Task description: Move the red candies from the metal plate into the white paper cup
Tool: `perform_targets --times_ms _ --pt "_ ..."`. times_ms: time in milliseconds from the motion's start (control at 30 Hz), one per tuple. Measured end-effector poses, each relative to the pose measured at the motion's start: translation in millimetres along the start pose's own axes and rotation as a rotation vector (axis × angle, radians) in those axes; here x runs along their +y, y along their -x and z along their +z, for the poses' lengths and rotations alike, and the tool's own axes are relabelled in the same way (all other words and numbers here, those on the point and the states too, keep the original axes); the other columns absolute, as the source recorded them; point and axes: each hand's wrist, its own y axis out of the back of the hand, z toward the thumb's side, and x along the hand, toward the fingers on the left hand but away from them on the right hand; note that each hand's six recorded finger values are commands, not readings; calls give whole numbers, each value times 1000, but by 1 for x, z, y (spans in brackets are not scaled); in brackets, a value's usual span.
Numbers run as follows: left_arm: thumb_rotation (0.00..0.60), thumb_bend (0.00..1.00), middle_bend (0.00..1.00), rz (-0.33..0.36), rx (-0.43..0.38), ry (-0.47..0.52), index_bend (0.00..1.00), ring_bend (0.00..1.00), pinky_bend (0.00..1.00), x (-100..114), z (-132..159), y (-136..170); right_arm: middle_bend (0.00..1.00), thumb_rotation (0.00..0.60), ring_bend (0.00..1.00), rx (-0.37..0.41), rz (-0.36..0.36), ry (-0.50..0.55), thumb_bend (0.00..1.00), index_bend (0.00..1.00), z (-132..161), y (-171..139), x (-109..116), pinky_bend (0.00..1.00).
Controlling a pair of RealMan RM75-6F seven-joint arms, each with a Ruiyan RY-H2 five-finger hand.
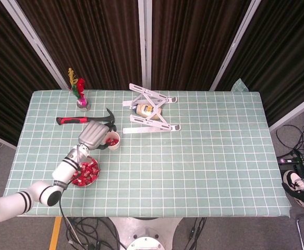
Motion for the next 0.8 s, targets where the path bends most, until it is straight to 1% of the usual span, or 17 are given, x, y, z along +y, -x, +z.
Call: perform_targets --times_ms 100,200,300,367,467,633,800 --pt "600 260 481 29 12 8 409 944 1000 6 -6 13 285 600 147 6 -3 0 101 84 1 0 1 421" --pt "600 221 479 64 28 15 409 944 1000 11 -14 35 285 600 147 9 -4 0 101 84 2 1 1 421" --pt "600 209 479 73 36 8 410 944 1000 5 -20 65 285 600 147 14 0 0 101 84 3 1 0 421" --pt "600 208 479 51 26 -13 412 943 1000 -5 -21 83 285 600 147 18 0 0 101 84 5 2 0 421" --pt "600 209 479 6 -4 -51 417 943 1000 -20 -17 98 285 600 147 22 -4 -1 101 84 6 1 1 422" --pt "600 208 479 -88 -38 -117 419 943 1000 -49 -12 104 285 600 147 24 -3 -2 101 84 8 0 1 423" --pt "600 209 472 -154 -31 -124 419 942 1000 -70 -11 101 285 600 147 25 -2 -3 101 84 8 0 1 423"
